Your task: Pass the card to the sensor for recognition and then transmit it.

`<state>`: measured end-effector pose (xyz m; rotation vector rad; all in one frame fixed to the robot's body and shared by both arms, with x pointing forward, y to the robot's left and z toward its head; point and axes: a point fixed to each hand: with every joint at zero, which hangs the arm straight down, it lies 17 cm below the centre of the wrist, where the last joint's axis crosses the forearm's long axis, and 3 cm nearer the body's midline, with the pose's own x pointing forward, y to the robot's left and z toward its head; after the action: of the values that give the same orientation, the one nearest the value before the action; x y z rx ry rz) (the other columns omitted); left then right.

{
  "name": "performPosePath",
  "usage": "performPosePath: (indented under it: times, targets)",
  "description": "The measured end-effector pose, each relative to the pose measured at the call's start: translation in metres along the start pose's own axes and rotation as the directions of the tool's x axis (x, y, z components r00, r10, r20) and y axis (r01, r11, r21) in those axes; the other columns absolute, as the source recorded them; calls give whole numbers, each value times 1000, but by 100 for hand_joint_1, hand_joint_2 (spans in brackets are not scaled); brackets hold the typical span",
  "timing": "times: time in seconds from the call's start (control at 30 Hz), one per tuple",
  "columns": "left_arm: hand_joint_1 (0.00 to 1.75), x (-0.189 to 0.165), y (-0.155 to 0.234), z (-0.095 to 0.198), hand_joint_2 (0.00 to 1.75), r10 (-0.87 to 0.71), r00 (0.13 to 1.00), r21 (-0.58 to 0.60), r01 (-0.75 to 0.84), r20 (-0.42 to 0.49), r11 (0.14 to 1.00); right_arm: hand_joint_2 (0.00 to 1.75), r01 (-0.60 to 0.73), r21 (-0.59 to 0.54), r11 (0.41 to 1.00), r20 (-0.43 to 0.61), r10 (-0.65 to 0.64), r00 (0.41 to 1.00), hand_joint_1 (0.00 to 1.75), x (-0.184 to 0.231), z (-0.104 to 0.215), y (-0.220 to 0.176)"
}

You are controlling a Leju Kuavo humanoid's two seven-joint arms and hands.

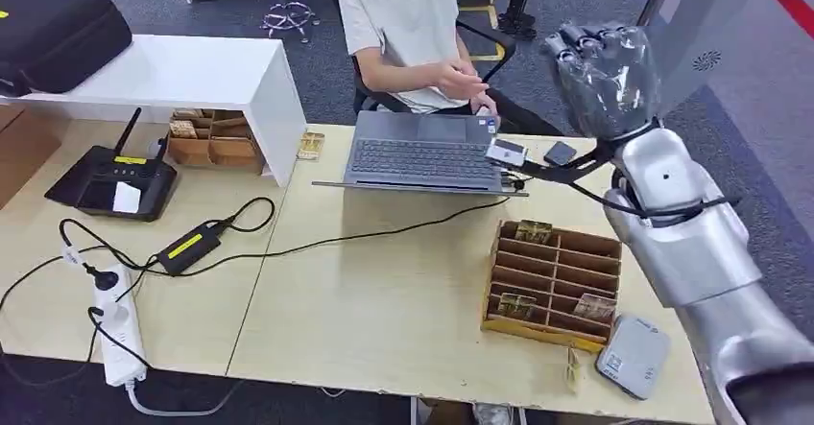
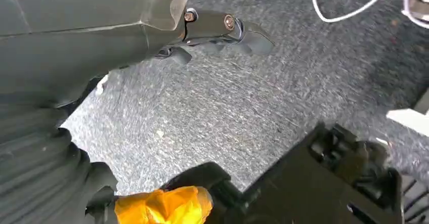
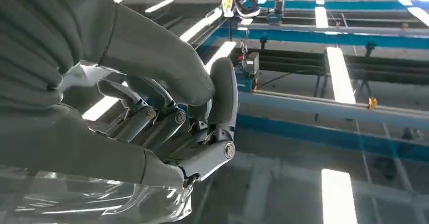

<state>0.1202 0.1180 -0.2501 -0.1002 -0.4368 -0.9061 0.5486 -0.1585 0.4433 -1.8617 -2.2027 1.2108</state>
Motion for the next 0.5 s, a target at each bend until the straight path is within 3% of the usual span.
performPosePath:
  times: [0.13, 0.5]
  targets:
    - [0, 3, -3, 0, 175, -21, 1000, -12, 22, 8, 1000, 175, 1, 35, 999, 8, -1, 1000, 175, 8, -13, 19]
    - [0, 3, -4, 0, 175, -37, 999, -16, 37, 7, 999, 175, 29, 90, 996, 10, -30, 999, 175, 20, -9, 40]
